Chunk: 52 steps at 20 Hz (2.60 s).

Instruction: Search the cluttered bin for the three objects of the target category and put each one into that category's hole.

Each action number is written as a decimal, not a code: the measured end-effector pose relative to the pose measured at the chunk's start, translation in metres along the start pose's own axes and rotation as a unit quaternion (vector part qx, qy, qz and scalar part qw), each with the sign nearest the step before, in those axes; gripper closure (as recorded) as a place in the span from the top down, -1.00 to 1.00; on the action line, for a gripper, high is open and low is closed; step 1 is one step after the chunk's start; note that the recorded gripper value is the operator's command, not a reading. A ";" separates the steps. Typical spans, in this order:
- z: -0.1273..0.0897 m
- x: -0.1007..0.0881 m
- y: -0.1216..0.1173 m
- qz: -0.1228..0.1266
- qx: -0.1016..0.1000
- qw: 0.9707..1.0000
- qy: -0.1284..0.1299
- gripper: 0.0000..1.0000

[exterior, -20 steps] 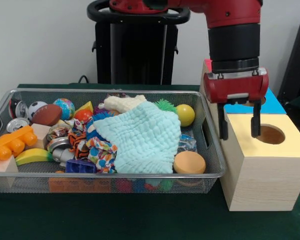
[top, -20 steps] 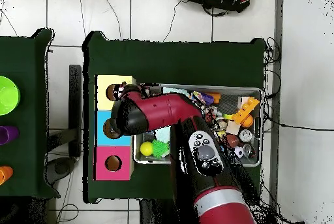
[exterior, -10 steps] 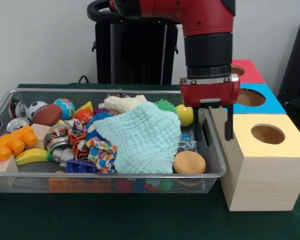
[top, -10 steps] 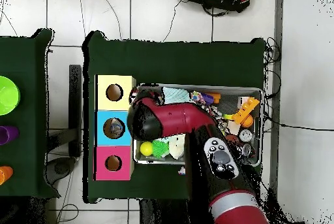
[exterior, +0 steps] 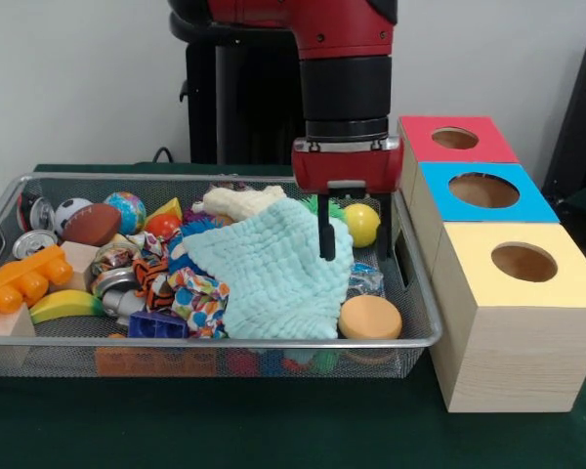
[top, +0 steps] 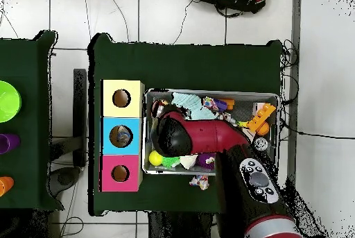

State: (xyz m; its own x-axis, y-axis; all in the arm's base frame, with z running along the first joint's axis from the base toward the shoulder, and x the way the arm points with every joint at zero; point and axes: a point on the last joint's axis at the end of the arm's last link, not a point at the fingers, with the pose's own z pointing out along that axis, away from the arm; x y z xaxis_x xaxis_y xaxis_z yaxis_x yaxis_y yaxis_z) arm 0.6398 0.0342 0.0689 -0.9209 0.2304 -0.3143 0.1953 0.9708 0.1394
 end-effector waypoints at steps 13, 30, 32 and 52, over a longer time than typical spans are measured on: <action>0.024 0.058 0.027 -0.041 0.022 0.998 0.043 1.00; 0.047 0.091 0.043 -0.093 0.028 0.995 -0.035 1.00; 0.047 0.091 0.042 -0.093 0.028 0.995 -0.036 1.00; 0.008 0.097 -0.008 -0.052 0.086 0.992 0.077 1.00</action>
State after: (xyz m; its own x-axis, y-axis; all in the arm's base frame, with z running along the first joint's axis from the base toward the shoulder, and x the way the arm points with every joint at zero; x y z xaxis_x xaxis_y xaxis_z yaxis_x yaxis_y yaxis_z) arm 0.5515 0.0496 0.0300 -0.9770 0.1293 -0.1698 0.1400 0.9887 -0.0529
